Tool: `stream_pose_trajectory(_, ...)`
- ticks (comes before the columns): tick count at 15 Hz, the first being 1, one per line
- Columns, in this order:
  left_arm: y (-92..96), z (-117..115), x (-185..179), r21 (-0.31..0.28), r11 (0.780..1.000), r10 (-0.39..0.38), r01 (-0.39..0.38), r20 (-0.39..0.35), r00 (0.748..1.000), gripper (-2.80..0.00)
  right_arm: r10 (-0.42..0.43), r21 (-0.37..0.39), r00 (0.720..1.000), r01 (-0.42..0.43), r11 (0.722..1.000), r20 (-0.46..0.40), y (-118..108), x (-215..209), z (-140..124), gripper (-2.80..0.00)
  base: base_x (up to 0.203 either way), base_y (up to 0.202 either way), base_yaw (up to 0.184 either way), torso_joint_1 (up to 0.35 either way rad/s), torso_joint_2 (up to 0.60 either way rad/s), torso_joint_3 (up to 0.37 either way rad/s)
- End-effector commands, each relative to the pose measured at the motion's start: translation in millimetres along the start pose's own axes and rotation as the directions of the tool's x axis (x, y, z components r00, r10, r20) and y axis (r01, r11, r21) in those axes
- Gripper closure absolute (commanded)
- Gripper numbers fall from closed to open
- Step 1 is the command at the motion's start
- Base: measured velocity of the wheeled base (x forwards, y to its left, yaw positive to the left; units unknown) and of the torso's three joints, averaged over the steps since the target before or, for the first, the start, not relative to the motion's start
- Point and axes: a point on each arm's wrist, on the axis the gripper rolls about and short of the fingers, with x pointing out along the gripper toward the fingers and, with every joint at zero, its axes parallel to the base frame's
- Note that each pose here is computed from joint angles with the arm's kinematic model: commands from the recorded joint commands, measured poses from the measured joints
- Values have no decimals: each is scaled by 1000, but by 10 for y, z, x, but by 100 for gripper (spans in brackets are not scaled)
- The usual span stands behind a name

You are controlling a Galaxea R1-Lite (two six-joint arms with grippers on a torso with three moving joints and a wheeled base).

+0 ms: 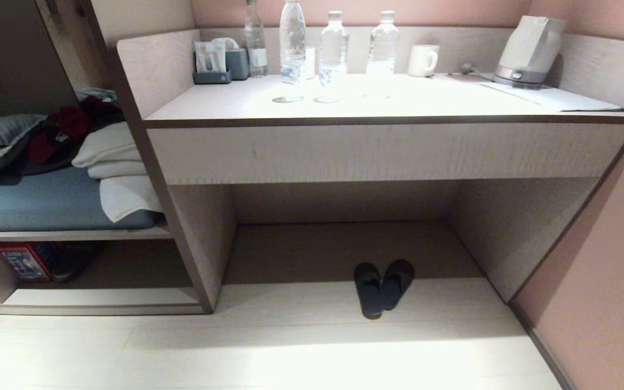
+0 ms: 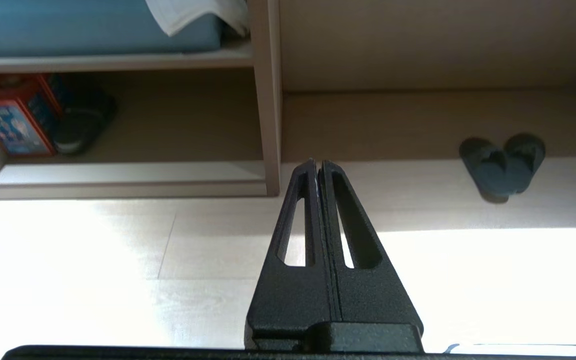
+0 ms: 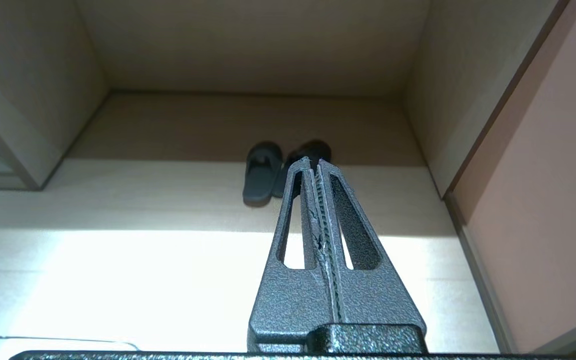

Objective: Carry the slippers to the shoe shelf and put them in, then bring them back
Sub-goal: Pick up the slippers on the floor

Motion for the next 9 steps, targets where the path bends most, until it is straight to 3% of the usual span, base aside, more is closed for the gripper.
stream_pose_trajectory(1,0,1,1,0,1000,0,0,-1,1000,0,0,0,1000,0,1000,-1,0,0,-1,0,0,0,0,2,4,-193)
stream_pose_trajectory(9,0,-1,1,0,1000,0,0,-2,1000,0,0,0,1000,0,1000,-1,0,0,-1,0,0,0,0,2,4,-200)
